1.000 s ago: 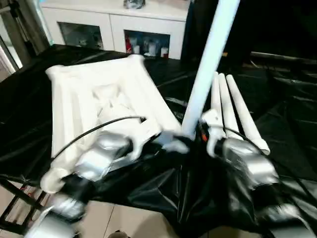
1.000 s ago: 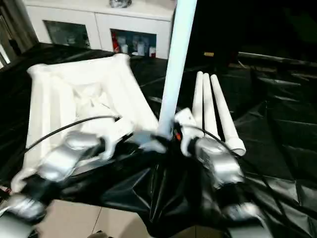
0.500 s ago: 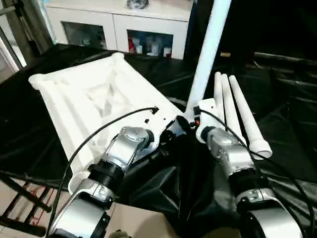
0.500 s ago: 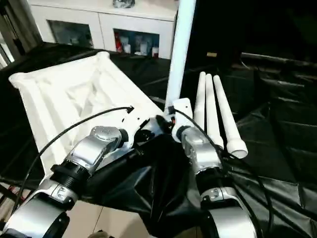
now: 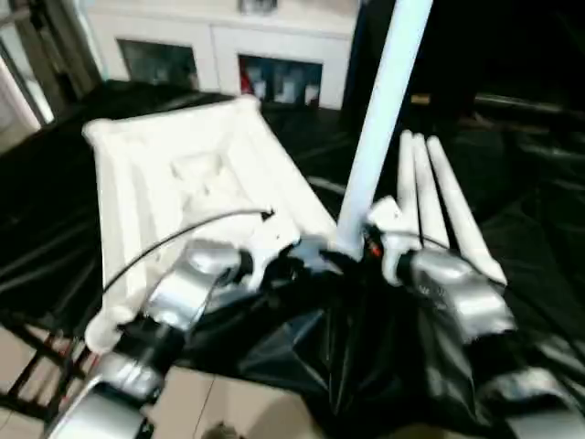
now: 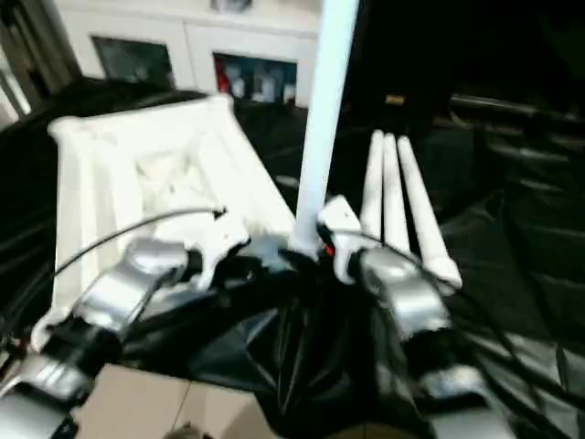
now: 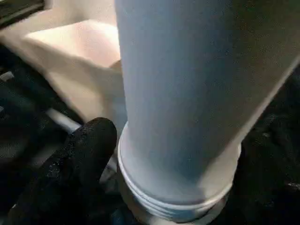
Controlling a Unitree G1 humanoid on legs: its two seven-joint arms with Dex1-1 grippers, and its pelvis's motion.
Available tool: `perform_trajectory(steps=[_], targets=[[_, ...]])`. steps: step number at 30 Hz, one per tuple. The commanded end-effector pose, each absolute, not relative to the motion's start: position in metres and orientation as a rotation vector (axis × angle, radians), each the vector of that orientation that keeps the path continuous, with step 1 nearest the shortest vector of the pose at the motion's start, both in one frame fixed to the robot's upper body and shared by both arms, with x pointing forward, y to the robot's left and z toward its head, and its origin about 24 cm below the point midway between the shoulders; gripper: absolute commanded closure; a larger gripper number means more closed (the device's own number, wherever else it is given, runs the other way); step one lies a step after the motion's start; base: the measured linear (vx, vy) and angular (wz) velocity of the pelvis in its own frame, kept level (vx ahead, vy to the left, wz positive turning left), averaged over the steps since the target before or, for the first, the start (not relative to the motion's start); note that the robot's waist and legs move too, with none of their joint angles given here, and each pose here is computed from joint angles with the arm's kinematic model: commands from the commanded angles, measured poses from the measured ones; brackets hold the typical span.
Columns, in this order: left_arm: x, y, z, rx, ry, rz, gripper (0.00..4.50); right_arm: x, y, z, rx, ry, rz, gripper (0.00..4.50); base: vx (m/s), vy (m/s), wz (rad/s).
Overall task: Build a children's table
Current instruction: Rotate leg to tighten
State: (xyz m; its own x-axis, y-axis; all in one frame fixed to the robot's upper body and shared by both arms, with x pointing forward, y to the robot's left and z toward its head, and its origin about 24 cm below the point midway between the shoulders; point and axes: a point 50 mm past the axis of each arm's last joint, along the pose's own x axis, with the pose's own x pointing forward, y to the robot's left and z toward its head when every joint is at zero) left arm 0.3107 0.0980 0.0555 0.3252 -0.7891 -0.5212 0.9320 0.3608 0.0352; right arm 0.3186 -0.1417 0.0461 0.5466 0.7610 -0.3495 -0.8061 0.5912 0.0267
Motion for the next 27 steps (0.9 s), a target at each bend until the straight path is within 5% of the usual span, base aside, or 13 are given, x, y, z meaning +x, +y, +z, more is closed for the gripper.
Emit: perform_trajectory(steps=[1, 8, 20, 27], targets=[[0.306, 0.087, 0.072, 0.335, 0.346, -1.262, 4.50, 0.313, -0.144, 0.050, -0.149, 0.348, 1.018, 0.65, 0.000, 0.000, 0.00], [0.301, 0.099, 0.071, 0.341, 0.371, -1.284, 4.50, 0.310, -0.155, 0.054, -0.116, 0.355, 1.055, 1.11, 0.000, 0.000, 0.00], [0.301, 0.097, 0.071, 0.330, 0.377, -1.296, 4.50, 0.302, -0.147, 0.050, -0.067, 0.371, 1.097, 1.72, 0.000, 0.000, 0.00], [0.326, 0.081, 0.070, 0.307, 0.386, -1.045, 4.50, 0.317, -0.134, 0.033, 0.007, 0.407, 0.777, 1.73, 0.000, 0.000, 0.00]])
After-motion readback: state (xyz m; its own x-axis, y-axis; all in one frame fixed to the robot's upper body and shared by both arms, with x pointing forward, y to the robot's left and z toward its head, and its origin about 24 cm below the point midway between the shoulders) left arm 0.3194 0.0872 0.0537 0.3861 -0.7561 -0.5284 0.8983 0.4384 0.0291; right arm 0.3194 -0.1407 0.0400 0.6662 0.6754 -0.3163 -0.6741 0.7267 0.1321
